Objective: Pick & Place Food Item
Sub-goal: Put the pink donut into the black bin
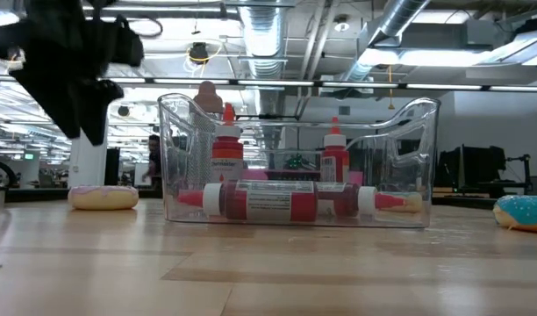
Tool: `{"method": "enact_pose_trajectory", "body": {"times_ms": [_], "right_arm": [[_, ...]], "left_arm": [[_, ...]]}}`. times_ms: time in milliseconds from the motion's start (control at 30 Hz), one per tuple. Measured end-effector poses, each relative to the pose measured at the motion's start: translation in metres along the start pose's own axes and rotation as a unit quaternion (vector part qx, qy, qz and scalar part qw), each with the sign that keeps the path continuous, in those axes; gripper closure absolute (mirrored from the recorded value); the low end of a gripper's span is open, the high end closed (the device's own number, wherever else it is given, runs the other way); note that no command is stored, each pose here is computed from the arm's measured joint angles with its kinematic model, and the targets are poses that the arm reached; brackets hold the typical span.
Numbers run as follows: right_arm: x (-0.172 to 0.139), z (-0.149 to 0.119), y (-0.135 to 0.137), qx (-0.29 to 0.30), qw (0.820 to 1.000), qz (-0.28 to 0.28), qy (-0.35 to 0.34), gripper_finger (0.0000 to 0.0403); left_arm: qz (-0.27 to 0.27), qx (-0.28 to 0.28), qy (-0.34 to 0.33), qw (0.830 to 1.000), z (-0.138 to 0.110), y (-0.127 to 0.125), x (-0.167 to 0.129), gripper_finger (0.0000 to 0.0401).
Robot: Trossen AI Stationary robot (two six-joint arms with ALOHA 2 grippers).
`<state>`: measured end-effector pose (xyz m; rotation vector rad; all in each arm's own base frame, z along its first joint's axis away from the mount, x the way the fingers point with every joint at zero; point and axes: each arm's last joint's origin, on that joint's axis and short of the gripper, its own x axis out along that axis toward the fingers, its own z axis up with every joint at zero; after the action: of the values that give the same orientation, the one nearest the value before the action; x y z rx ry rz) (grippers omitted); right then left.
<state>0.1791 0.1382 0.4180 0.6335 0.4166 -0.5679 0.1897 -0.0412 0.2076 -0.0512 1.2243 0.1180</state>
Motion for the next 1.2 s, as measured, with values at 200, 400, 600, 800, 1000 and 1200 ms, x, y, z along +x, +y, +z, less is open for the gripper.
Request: {"method": "enact_pose_trajectory", "body": {"times_ms": [200,400,600,800,1000,1200], "right_arm": [[0.0,0.0,0.0,0.006,1.0,0.0,0.0,0.0191],[0.0,0.0,0.0,0.009,1.0,0.0,0.0,0.0191],[0.001,0.001,0.0,0.01,1.0,-0.002,-0.001,0.0191],[0.001,0.001,-0.001,0.009,1.0,-0.002,-0.001,0.0191],[0.0,0.0,-0.001,0.01,1.0,-0.002,0.001,0.0191],[0.0,-0.001,-0.001,0.013,1.0,-0.001,0.011,0.0191]], "left_arm": [[0.003,-0.02,0.012,1.0,-0.008,0.012,0.017,0.0155],[-0.001,-0.024,-0.005,1.0,-0.011,0.014,0.026,0.0155],[0.005,-0.03,0.006,1.0,-0.011,0.017,0.034,0.0155],[0.007,-0.027,0.006,1.0,-0.008,0.017,0.041,0.016],[0.012,-0.022,0.02,0.999,-0.005,0.015,0.052,0.0164],[0.012,-0.018,0.014,1.0,-0.002,0.014,0.057,0.0164]]}}
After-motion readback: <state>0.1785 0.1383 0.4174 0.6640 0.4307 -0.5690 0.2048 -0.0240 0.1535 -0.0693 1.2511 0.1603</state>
